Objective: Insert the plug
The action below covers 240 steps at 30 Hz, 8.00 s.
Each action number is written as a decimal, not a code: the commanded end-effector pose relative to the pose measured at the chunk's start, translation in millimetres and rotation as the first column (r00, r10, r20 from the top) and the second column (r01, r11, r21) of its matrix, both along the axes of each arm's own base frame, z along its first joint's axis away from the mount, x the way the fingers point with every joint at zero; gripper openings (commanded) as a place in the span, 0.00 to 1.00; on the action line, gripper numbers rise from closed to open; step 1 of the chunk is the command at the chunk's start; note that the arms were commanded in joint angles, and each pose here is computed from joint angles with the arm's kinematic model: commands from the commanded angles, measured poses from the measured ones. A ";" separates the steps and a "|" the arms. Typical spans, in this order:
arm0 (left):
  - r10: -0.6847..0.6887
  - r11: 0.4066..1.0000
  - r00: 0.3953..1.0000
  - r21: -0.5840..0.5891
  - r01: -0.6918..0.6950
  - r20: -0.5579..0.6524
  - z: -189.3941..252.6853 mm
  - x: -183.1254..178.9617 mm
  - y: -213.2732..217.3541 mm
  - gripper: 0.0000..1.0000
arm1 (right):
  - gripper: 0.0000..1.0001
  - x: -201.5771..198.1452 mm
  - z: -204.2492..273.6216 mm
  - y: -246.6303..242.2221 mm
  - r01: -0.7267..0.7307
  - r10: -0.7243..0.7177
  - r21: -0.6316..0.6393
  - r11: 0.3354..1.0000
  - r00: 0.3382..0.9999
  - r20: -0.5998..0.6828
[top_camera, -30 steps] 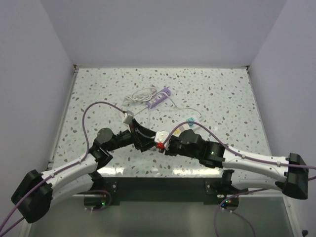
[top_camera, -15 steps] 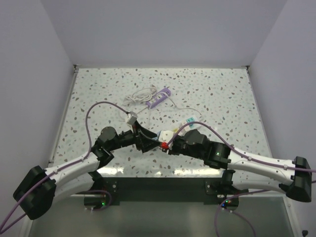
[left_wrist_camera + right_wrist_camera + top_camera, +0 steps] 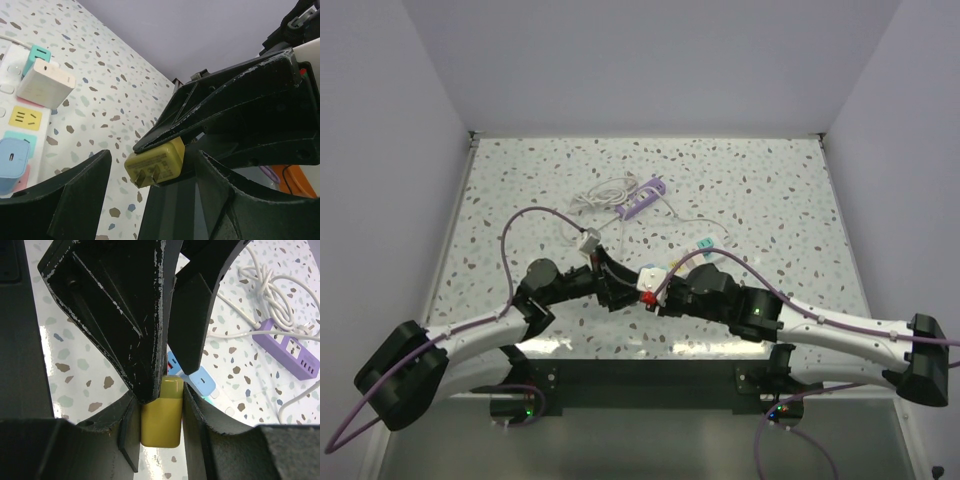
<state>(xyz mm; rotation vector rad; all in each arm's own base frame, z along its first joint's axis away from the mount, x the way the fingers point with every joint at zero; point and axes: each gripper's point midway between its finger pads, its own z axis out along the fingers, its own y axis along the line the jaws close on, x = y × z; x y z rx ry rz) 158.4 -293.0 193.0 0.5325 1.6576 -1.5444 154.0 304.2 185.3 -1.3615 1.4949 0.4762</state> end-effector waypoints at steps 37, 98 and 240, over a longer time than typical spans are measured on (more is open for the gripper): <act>-0.218 0.975 0.969 -0.057 0.213 -0.119 5.2 -65.4 -19.8 0.75 | 0.00 35.8 57.6 -15.4 0.160 -0.184 0.134 0.978 0.964 0.191; 0.023 0.983 0.996 -0.179 -0.038 -0.087 58.0 -4.0 3.3 0.69 | 0.00 20.1 49.0 -6.8 0.095 -0.118 0.133 0.987 0.977 0.177; 0.012 0.841 0.920 -0.501 0.203 0.392 164.2 -44.3 57.0 0.00 | 0.57 -17.1 124.5 12.0 0.260 0.277 0.857 0.445 0.870 -0.408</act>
